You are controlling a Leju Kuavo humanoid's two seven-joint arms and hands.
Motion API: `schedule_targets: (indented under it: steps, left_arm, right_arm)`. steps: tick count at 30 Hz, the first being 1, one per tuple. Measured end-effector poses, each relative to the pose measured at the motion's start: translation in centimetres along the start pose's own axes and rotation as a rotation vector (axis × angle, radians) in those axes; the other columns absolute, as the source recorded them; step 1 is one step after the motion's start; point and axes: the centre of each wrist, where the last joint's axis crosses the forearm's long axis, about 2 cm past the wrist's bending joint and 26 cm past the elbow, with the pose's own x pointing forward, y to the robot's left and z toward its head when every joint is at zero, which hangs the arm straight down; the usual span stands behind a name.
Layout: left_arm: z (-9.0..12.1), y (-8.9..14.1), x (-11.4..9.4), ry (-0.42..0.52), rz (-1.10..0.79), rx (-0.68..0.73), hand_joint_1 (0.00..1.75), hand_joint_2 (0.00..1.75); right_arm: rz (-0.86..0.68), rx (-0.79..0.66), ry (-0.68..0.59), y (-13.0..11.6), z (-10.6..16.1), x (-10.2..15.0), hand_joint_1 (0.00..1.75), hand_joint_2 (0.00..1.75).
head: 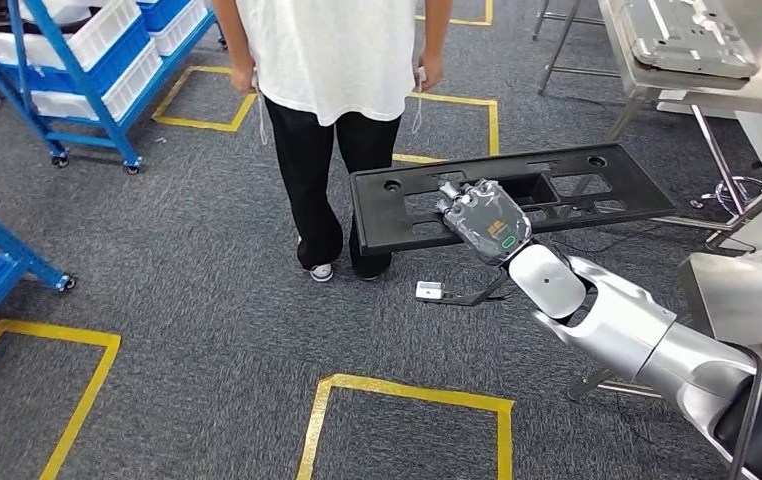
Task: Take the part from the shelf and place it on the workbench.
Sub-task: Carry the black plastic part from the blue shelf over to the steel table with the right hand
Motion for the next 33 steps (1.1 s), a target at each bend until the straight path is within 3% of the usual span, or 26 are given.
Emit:
schedule_targets:
  steps: [5, 20, 28, 33]
  left_arm:
    - [0.0, 0.0, -0.1, 0.003, -0.003, 0.002, 0.0, 1.75]
    - [0.0, -0.2, 0.6, -0.005, -0.118, 0.011, 0.0, 1.75]
    - [-0.2, -1.5, 2.8, -0.021, -0.192, 0.021, 0.0, 1.75]
    - [-0.3, -2.6, 3.5, -0.03, -0.206, 0.007, 0.0, 1.75]
  right_arm:
    - [-0.006, 0.01, -0.014, 0.3, 0.7, 0.7, 1.75, 1.75]
    - [0.023, 0.029, 0.028, 0.7, 3.9, -0.6, 1.75, 1.75]
    - [0.065, 0.06, 0.029, 1.0, 8.1, -5.1, 1.75, 1.75]
    - [0.106, 0.055, 0.067, 0.6, 8.3, -8.2, 1.75, 1.75]
